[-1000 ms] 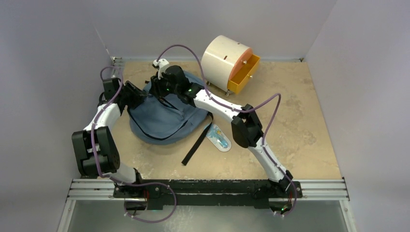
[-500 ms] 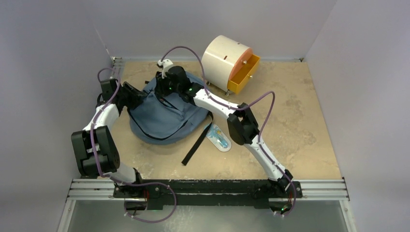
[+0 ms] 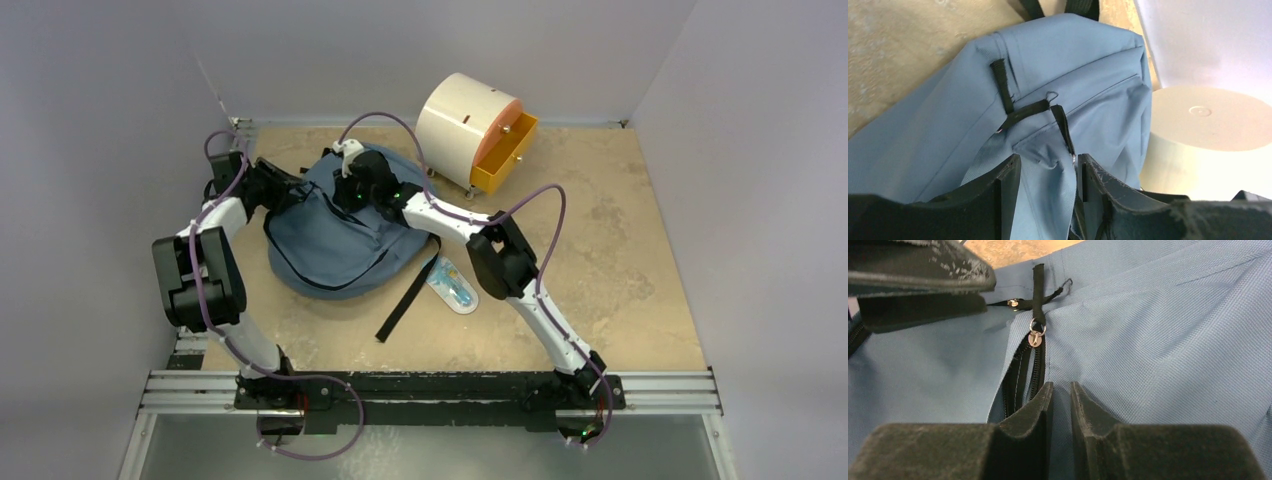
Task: Pack the student bag
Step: Zip the student bag at the center of the board.
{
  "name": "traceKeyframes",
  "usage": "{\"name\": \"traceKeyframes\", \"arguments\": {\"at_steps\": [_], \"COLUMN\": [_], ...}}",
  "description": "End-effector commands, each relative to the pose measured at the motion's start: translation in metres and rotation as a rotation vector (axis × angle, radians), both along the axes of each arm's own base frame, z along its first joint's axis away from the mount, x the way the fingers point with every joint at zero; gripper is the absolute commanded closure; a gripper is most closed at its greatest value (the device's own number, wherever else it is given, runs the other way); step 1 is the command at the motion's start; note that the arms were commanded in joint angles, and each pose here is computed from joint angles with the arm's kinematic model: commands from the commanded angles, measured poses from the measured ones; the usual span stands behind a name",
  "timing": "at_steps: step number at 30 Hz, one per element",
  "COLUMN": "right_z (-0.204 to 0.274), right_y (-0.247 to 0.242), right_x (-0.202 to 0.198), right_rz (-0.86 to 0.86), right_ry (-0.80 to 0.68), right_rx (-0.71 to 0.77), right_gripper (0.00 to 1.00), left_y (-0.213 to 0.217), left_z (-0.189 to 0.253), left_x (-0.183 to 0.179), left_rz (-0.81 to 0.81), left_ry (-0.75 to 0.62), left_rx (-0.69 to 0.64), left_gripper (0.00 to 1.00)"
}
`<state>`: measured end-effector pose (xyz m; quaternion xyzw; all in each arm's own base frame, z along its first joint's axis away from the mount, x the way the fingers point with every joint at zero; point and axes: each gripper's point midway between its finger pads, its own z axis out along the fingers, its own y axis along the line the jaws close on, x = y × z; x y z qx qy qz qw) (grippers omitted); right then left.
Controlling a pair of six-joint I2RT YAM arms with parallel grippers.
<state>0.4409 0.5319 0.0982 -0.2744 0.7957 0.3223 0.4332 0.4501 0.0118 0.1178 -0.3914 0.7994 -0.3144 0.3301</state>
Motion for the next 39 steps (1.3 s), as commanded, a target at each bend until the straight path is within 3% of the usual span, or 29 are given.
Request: {"name": "traceKeyframes", "arguments": {"at_steps": [1,27,39], "right_z": [0.053,0.052,0.049], "right_y": [0.002,-0.001,-0.002], "right_x": [-0.005,-0.009,-0.010], "right_rz": [0.023,0.026,0.026], "right_ry": [-0.061,-0.050,-0.043], "right_rx": [0.068,0.067,0.060], "right_gripper": [0.79,0.80,0.80], "left_y": [0.002,-0.029,-0.032], "left_z": [0.036,0.000,0.008], "left_x": [0.032,0.071,0.073], "left_rz": [-0.020,-0.134,-0.171], "left_ry": [-0.153,-0.130,-0.171], "left_rx": [-0.017,-0.022,0.006], "left_gripper": [0.55,0.56,0.85]}}
